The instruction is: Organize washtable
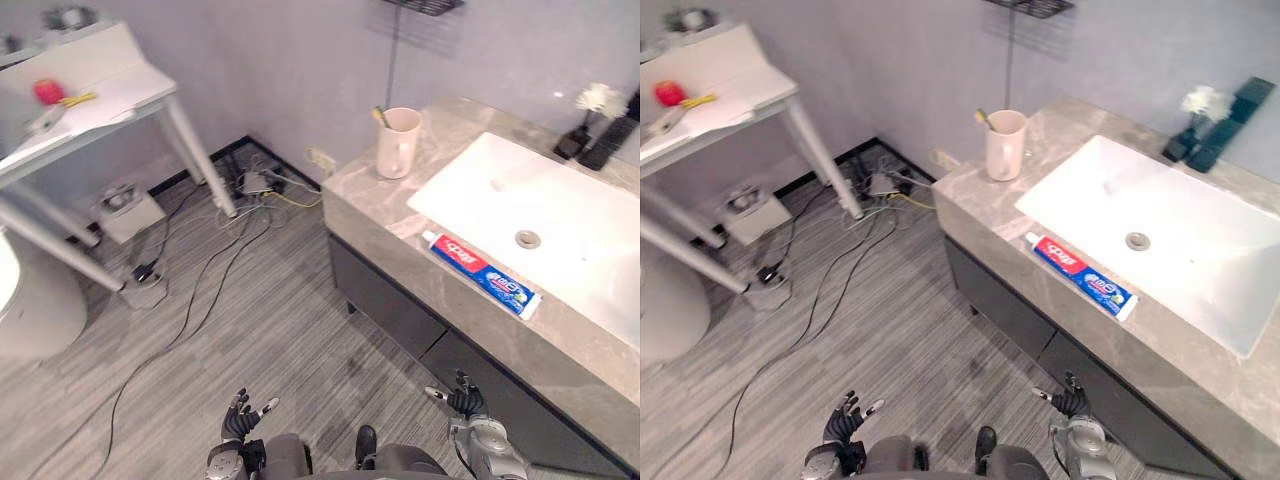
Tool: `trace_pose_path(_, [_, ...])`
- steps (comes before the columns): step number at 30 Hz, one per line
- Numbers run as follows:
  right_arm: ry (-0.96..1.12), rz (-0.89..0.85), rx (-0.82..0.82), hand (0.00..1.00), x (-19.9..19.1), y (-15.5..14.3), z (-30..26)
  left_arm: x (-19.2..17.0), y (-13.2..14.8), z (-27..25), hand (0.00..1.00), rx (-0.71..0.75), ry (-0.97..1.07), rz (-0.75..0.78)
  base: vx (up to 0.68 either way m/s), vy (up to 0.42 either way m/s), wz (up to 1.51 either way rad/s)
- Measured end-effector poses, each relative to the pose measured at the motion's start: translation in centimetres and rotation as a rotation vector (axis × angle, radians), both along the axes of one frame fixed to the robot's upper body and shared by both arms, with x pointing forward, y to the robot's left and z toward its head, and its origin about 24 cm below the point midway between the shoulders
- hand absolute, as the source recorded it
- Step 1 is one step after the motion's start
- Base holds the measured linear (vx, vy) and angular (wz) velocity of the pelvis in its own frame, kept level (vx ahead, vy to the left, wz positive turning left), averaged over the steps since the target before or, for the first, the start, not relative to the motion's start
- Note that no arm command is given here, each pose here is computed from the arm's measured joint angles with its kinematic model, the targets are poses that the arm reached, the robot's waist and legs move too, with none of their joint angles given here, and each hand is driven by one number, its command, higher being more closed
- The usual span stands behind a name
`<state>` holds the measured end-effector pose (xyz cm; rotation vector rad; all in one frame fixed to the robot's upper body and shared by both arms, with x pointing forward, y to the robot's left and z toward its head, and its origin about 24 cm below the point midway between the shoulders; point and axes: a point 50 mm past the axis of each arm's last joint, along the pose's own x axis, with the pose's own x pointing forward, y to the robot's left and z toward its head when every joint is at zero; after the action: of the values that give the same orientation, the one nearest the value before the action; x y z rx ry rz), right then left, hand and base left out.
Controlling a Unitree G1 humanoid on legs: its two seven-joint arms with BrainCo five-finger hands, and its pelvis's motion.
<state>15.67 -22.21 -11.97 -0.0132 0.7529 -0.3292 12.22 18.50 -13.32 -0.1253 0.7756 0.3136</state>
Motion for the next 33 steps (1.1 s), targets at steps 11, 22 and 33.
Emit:
trace_pose_path(11, [-0.015, 0.034, 0.070, 0.00, 1.0, 2.8, -0.2, -0.1, 1.7, 0.1, 0.00, 0.053, 0.017, -0.022, 0.19, 0.187, -0.80])
trace_pose_path(22, [0.032, 0.022, 0.028, 0.00, 0.1, 1.0, -0.6, 0.3, -0.1, -0.6, 0.00, 0.012, 0.044, -0.052, 0.17, -0.096, -0.14])
trace_pose_path(33, [0.092, -0.063, 0.026, 0.00, -2.3, 0.1, -1.4, -0.1, 0.0, -0.5, 0.00, 0.013, 0.037, -0.052, 0.09, 0.097, -0.19])
